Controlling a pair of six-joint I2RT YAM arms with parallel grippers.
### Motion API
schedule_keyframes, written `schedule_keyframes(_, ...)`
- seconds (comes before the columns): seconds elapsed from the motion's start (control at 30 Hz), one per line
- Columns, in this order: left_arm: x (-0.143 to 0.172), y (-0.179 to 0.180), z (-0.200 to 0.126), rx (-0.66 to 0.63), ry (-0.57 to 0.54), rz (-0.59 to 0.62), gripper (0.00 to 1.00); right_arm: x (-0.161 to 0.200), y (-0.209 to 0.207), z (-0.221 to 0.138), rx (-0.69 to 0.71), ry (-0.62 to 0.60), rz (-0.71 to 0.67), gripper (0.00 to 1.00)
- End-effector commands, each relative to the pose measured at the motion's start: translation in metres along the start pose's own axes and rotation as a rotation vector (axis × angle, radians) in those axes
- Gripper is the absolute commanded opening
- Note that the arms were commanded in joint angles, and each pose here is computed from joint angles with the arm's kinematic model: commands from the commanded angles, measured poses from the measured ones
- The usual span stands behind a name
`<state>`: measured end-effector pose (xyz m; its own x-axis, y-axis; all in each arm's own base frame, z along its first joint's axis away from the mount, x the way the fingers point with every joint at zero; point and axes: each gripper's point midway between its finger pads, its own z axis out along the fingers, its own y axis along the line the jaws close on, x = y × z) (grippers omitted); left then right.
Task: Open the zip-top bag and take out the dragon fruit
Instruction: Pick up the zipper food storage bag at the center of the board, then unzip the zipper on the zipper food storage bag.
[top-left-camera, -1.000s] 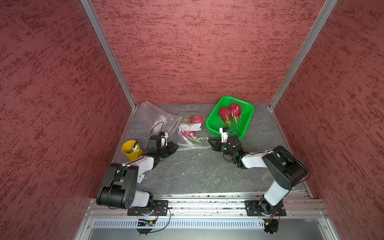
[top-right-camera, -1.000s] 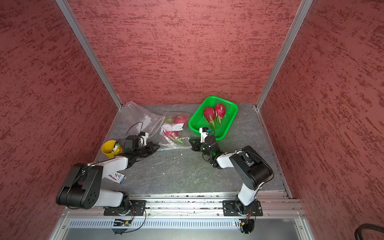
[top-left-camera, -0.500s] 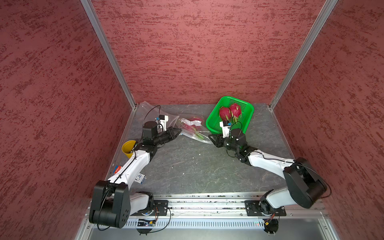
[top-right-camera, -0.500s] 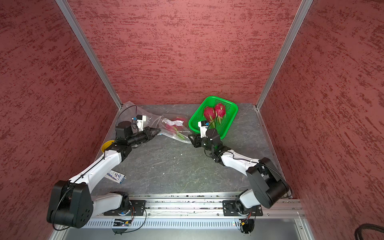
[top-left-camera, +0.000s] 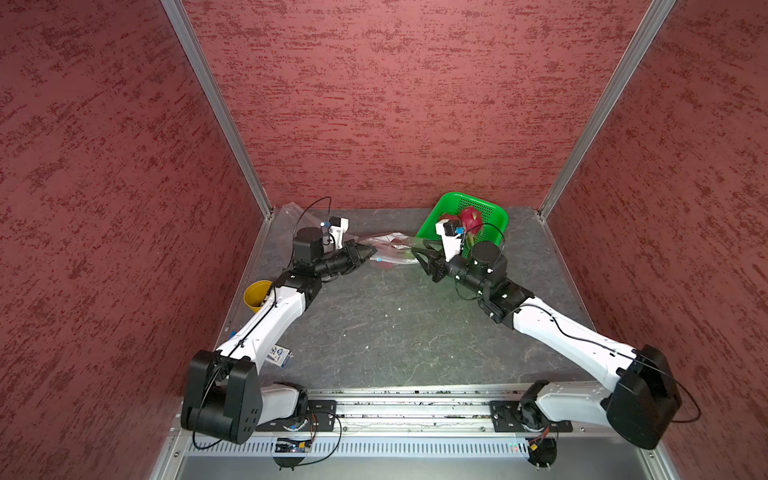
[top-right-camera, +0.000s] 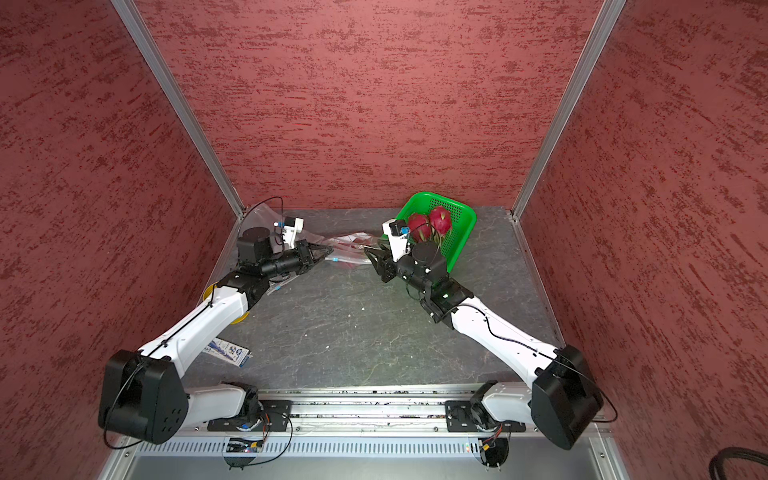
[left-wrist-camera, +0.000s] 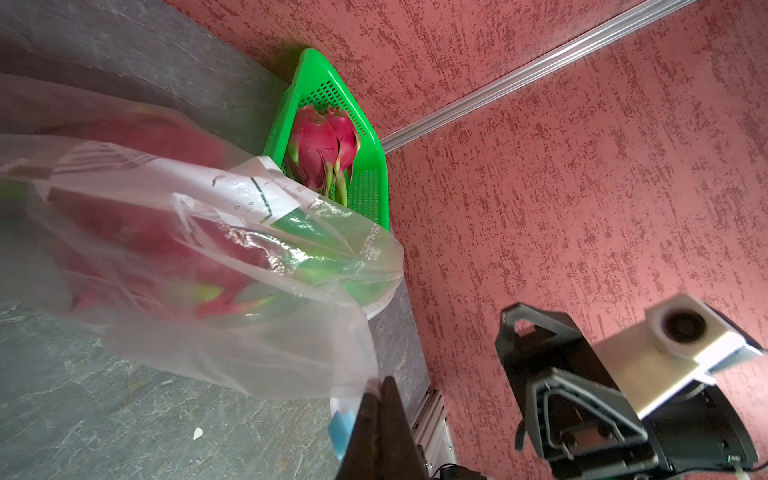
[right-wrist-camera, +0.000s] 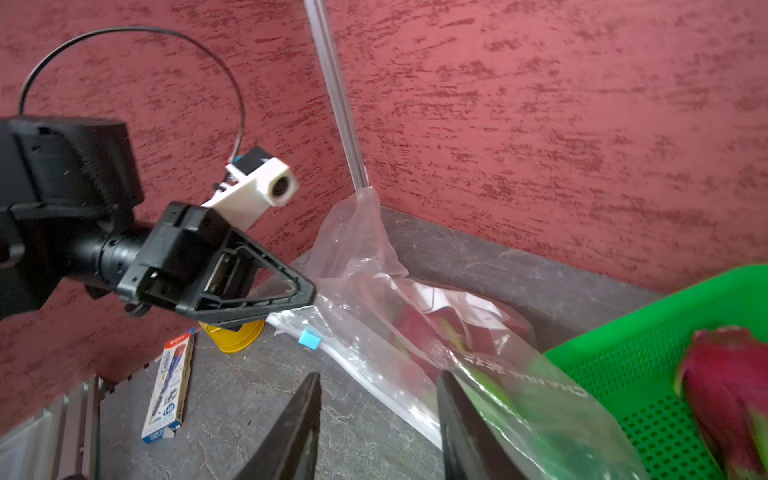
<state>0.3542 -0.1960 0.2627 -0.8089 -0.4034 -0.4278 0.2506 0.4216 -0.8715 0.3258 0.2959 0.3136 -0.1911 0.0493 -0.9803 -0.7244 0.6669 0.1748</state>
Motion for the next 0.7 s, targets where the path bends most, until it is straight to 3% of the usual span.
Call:
schedule_keyframes(0.0,0.002,-0.003,0.004,0.005,0.021,-0.034,0.00,-0.010,0.011,0.011,0.000,-0.060,-0.143,0.43)
schedule_keyframes(0.27,0.002,0.002,0.012,0.027,0.024,-0.095,0.00,0.018,0.024,0.045,-0.031,-0.072,-0.283,0.39)
schedule_keyframes(0.43,-0.001,0.002,0.016,0.032,0.026,-0.099,0.00,0.029,0.038,0.047,-0.038,-0.124,-0.386,0.35)
schedule_keyframes(0.67,-0.002,0.006,0.023,0.047,0.043,-0.120,0.00,0.055,0.046,0.056,-0.006,-0.098,-0.486,0.33)
